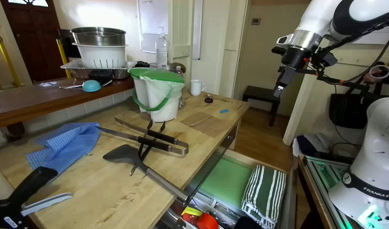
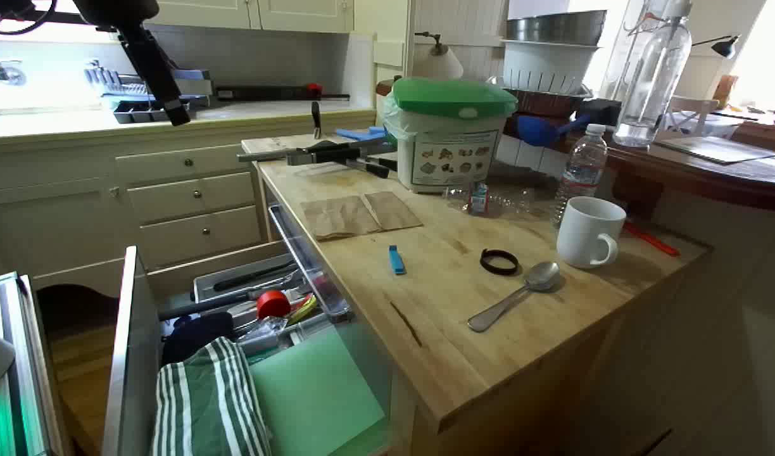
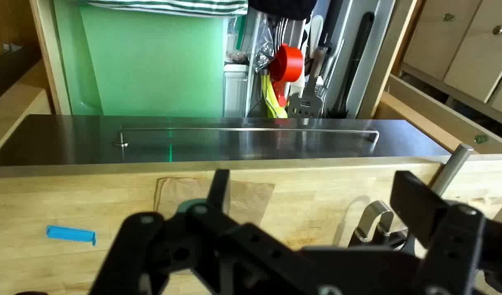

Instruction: Move the serrated tongs to the right.

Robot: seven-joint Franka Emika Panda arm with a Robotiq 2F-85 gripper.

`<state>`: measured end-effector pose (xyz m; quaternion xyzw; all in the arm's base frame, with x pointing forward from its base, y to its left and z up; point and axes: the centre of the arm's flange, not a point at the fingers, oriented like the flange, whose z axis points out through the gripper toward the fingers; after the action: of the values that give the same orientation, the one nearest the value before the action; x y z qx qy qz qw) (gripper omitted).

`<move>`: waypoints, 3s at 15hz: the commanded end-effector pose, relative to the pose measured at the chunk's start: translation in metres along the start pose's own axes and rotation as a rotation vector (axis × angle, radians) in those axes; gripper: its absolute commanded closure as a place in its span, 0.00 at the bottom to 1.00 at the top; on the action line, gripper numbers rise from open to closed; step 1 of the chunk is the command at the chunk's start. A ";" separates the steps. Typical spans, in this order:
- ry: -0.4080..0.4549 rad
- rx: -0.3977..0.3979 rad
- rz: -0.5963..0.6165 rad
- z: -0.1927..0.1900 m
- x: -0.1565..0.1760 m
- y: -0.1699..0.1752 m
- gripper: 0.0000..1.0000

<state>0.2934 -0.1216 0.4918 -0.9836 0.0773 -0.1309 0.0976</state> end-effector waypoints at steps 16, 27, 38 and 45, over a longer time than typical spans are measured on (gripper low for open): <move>0.145 -0.033 -0.189 0.062 0.107 -0.107 0.00; 0.204 -0.099 0.010 0.129 0.188 -0.149 0.00; 0.112 -0.191 0.014 0.203 0.257 -0.176 0.00; 0.097 -0.217 0.061 0.232 0.287 -0.189 0.00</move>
<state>0.6347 0.0406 0.3920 -0.9786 0.1064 -0.1763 -0.0010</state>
